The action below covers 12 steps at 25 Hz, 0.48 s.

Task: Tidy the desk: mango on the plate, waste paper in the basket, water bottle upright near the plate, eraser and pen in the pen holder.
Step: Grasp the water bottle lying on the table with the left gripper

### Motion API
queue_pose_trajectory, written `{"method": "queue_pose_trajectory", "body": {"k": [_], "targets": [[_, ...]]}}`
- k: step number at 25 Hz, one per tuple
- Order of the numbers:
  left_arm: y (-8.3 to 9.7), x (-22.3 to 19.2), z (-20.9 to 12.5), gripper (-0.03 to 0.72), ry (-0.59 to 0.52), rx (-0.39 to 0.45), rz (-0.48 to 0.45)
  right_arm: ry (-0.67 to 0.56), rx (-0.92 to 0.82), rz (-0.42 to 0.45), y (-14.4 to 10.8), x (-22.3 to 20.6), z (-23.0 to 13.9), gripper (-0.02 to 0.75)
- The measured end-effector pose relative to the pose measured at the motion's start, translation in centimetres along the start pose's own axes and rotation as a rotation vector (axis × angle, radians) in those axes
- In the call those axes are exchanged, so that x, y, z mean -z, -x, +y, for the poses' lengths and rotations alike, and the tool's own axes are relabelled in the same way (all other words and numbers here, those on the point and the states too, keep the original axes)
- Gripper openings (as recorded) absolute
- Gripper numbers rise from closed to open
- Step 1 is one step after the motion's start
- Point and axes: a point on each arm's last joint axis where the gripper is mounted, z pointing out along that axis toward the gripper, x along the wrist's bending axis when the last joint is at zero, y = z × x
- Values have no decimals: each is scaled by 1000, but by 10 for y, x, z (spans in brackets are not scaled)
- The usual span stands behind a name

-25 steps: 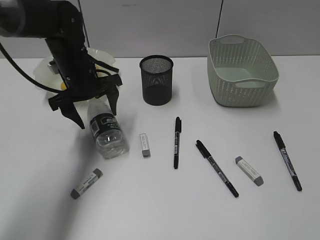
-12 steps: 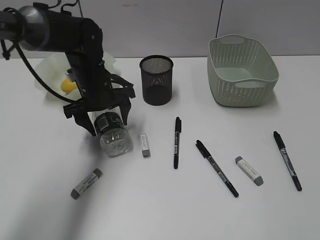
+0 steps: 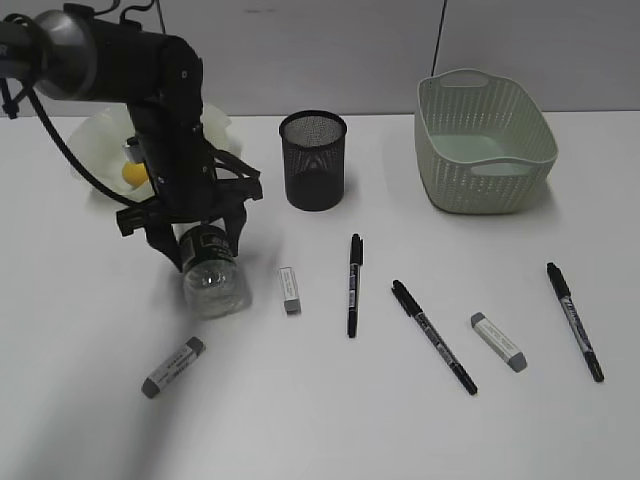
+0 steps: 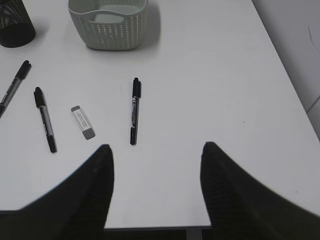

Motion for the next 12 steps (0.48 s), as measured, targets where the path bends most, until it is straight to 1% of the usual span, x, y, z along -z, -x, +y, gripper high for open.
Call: {"method": "queue_pose_trajectory", "body": {"k": [6, 11, 12], "targets": [[1, 0, 0, 486, -8, 5, -14, 0, 0, 0, 0, 0, 0, 446], [0, 0, -1, 486, -20, -107, -8, 0, 0, 0, 0, 0, 0, 446], [0, 0, -2, 486, -24, -118, -6, 0, 0, 0, 0, 0, 0, 446]]}}
